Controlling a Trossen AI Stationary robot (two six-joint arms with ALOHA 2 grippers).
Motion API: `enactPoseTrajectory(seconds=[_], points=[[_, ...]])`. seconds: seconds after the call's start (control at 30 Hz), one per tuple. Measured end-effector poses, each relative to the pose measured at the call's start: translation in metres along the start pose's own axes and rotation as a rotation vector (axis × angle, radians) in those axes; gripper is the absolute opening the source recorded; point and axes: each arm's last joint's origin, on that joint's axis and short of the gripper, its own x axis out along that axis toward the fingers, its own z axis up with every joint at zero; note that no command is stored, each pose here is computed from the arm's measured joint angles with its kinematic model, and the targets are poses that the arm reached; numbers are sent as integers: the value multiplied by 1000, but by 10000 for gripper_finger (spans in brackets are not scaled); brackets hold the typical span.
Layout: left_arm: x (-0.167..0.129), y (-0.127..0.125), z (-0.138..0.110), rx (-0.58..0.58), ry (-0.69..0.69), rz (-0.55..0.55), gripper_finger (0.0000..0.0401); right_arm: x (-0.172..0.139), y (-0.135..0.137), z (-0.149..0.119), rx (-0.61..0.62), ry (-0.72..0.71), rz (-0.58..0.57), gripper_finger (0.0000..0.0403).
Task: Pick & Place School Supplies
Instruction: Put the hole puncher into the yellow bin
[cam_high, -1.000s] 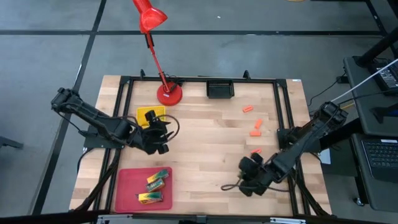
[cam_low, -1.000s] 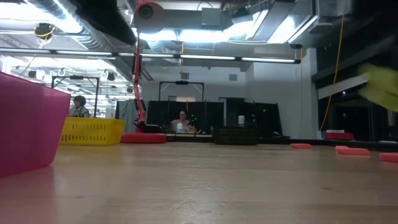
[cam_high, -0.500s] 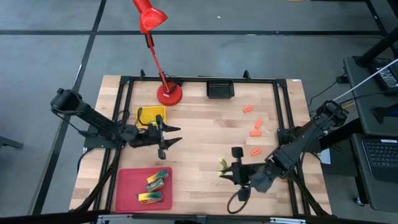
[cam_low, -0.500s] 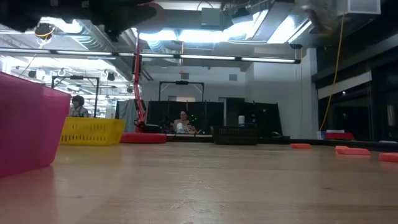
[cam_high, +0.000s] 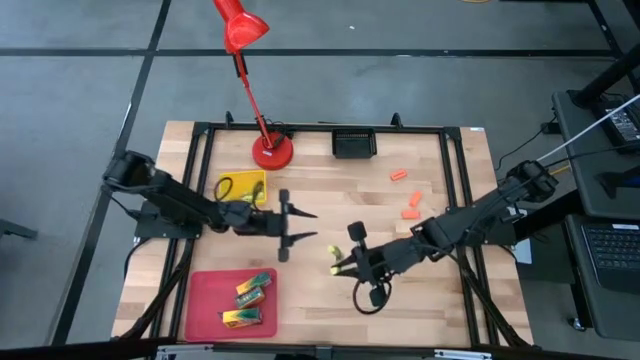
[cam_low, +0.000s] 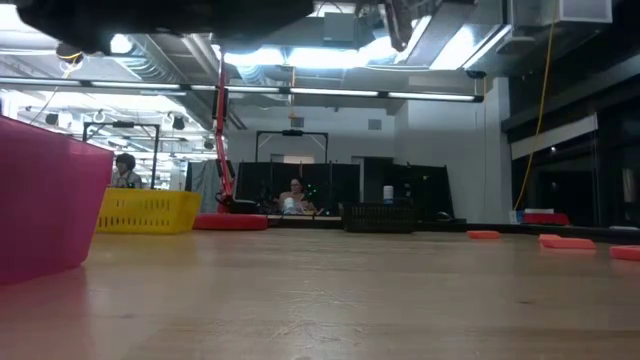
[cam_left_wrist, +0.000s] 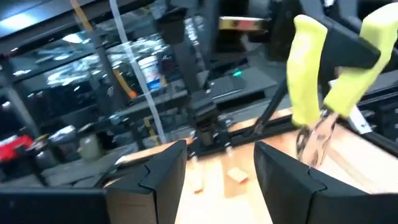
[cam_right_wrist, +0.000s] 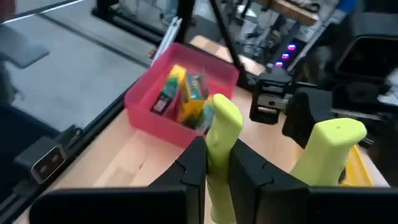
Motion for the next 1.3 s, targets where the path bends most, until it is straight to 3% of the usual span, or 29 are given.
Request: enactPoseTrajectory(seconds=[0.23, 0.73, 0.97, 1.13, 1.3], points=[[24, -8, 7, 7, -47, -65, 185, 5, -10, -5, -30, 20, 6, 41], [25, -13, 11, -18, -66, -127, 184, 11, -12, -8, -53, 32, -8, 41], [24, -13, 0, 38, 96, -44, 184, 12, -13, -10, -45, 48, -27, 41], [23, -12, -2, 64, 132, 8, 184, 10, -6, -12, -34, 85, -27, 41], [23, -14, 0, 42, 117, -18, 184, 9, -1, -12, -45, 93, -58, 41]])
